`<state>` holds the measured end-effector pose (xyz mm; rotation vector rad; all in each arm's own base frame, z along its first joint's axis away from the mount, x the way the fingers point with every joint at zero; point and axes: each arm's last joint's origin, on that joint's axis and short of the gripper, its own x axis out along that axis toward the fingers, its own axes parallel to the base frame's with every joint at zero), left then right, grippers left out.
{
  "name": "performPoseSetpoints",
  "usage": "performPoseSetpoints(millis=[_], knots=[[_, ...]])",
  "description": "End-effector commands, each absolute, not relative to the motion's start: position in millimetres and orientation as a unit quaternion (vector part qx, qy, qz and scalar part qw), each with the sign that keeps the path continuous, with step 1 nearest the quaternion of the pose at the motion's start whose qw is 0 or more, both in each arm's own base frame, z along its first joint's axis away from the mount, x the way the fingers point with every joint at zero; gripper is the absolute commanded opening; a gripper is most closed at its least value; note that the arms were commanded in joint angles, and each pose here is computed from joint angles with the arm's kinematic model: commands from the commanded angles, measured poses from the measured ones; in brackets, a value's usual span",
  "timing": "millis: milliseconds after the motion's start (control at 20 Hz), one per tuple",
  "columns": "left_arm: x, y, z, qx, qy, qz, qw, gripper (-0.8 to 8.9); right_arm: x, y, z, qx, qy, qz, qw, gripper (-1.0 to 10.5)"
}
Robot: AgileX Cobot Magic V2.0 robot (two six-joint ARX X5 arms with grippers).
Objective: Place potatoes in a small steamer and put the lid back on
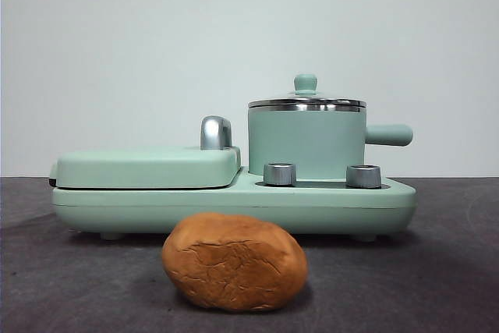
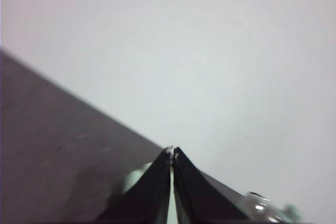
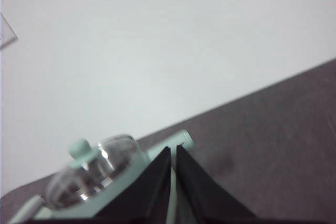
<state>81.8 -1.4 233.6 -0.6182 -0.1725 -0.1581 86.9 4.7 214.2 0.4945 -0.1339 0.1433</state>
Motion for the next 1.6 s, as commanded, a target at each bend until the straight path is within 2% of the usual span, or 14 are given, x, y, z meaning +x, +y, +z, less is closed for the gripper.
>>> performPoseSetpoints(millis=[50, 250, 450, 700, 1050, 1150, 1300, 1550, 1600], knots=[[76.6, -2.9, 254.8, -0.232, -0.058, -0.089, 0.967, 0.07, 81.0, 4.7, 237.5, 0.202, -0.069, 0.071, 0.974, 0.1], [74.3, -5.5, 279.7, -0.146, 0.007, -0.118, 0.982, 0.07, 76.1, 6.0, 270.5, 0.114, -0.046, 0.085, 0.989, 0.1], [76.8, -8.3, 303.3, -0.076, 0.049, -0.165, 0.982, 0.07, 75.7, 8.3, 298.8, 0.018, -0.023, 0.12, 0.992, 0.1], [84.3, -10.6, 329.0, 0.024, 0.058, -0.215, 0.974, 0.06, 80.9, 10.7, 321.7, -0.091, -0.007, 0.158, 0.983, 0.1], [99.1, -10.4, 354.5, 0.172, 0.059, -0.231, 0.956, 0.06, 93.6, 13.1, 336.1, -0.223, -0.008, 0.172, 0.96, 0.1], [104.6, -10.5, 359.0, 0.191, 0.059, -0.234, 0.951, 0.06, 97.9, 14.5, 337.1, -0.252, -0.007, 0.179, 0.951, 0.1], [111.1, -11.9, 364.5, 0.195, 0.055, -0.24, 0.949, 0.47, 103.9, 16.4, 335.1, -0.258, 0.003, 0.19, 0.947, 0.2], [112.4, -15.9, 367.7, 0.194, 0.05, -0.256, 0.946, 2.38, 108.4, 18.2, 333.4, -0.249, 0.012, 0.198, 0.948, 3.3], [112.3, -16.7, 367.6, 0.189, 0.051, -0.26, 0.946, 2.71, 108.4, 18.2, 333.4, -0.247, 0.012, 0.198, 0.948, 3.4]])
